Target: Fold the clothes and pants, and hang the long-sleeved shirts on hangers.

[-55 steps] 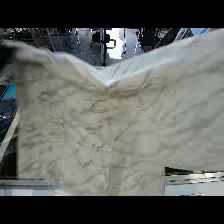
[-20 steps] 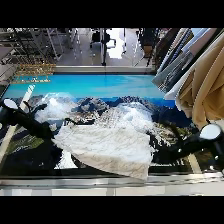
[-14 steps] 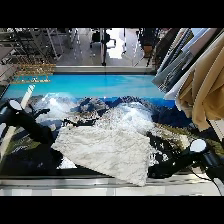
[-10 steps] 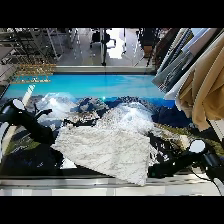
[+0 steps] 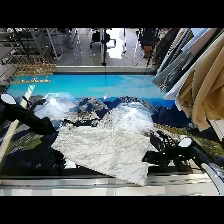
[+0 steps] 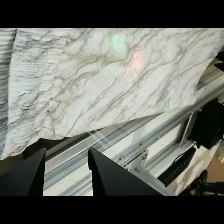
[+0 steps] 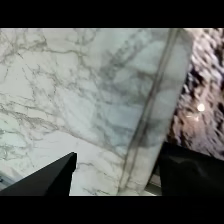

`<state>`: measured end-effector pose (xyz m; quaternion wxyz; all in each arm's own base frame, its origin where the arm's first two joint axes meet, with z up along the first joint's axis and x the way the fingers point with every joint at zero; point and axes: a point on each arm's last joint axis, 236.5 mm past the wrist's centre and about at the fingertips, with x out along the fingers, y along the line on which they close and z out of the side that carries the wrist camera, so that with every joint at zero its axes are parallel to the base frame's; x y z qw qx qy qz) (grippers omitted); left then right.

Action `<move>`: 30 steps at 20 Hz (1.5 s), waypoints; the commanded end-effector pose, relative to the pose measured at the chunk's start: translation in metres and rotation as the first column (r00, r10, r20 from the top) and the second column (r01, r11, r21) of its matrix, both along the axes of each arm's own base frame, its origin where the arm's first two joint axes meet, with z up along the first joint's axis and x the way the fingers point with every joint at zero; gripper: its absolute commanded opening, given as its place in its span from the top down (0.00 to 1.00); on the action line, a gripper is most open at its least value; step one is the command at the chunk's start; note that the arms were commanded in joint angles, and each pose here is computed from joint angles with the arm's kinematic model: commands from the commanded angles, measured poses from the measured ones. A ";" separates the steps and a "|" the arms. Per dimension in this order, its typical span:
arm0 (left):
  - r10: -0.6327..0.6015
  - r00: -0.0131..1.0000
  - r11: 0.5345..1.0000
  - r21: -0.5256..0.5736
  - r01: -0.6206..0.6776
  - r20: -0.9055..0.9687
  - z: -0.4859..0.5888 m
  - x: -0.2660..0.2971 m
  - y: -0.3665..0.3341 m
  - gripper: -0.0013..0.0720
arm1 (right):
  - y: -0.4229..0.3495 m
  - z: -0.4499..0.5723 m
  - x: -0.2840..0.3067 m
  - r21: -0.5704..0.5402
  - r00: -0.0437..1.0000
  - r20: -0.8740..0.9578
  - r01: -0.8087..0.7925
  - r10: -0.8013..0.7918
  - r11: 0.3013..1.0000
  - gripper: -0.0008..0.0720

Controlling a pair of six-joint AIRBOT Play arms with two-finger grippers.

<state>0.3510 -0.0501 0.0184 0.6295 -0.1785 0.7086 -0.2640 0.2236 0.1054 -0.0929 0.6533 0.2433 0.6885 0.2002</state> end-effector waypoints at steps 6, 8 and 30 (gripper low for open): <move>-0.163 0.972 0.986 -0.005 0.166 0.171 -0.009 0.016 -0.075 0.87 | -0.029 -0.020 0.071 -0.164 0.970 0.223 -0.059 0.095 0.985 0.98; -0.230 0.955 0.972 0.002 0.234 0.188 -0.027 0.007 -0.102 0.96 | -0.095 0.003 0.100 -0.386 0.957 0.271 0.010 0.103 0.923 0.98; 0.087 0.750 0.969 0.118 -0.215 0.655 0.144 0.009 -0.006 0.96 | 0.353 0.146 0.058 -0.207 0.532 0.633 -0.585 0.563 0.784 0.43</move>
